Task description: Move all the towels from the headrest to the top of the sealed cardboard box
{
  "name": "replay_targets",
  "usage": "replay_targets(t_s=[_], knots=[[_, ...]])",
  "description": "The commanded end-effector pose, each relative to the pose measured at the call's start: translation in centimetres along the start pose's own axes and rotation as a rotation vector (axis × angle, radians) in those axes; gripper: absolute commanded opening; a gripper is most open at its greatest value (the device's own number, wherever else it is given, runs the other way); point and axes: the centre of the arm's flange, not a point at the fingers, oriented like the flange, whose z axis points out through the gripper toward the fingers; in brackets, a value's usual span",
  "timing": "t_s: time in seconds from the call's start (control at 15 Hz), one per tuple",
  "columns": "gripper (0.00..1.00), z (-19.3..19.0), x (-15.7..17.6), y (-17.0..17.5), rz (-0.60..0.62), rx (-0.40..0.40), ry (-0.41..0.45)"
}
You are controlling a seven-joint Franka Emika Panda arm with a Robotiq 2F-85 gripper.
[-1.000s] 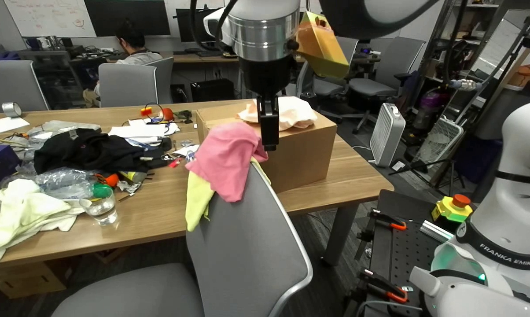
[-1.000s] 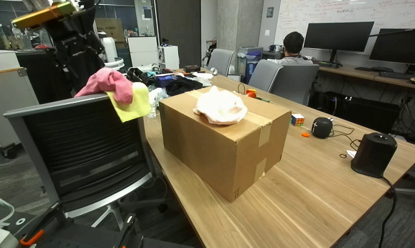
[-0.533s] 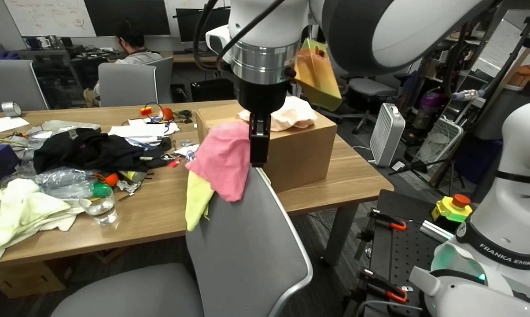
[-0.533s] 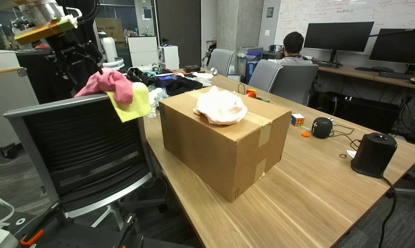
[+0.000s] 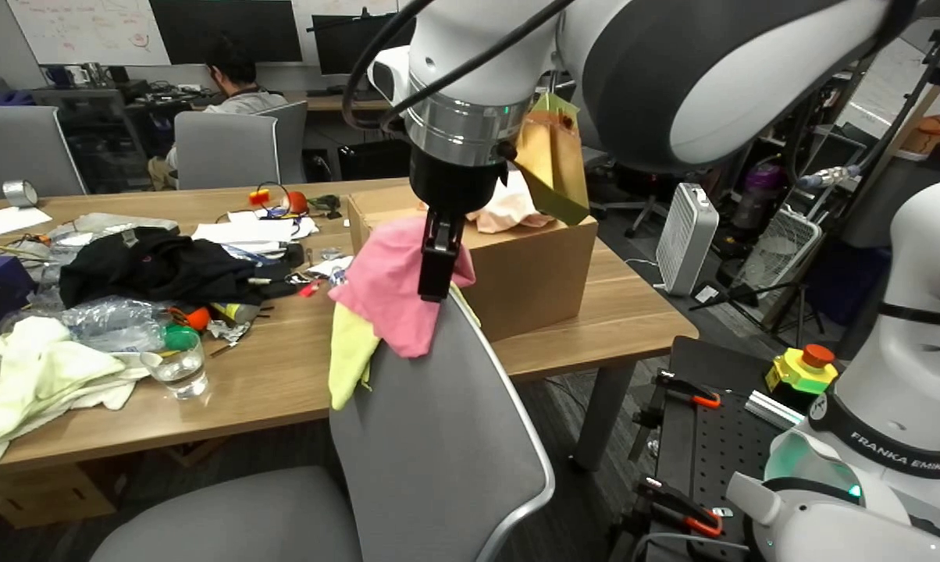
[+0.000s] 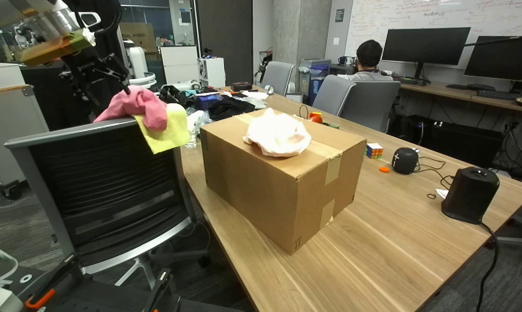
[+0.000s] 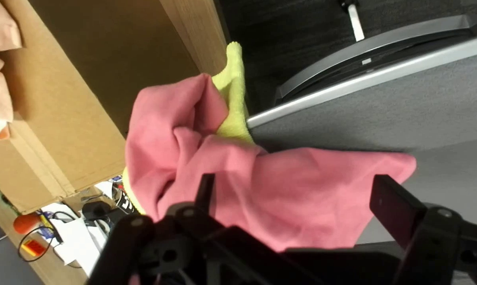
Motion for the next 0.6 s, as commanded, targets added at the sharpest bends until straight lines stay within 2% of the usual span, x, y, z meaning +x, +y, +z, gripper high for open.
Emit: replay_targets(t_s=[0.0, 0.53], knots=[[1.00, 0.0, -0.5, -0.1, 0.049, -0.062, 0.097], [1.00, 2.2, -1.3, -0.8, 0.058, -0.164, 0.135]])
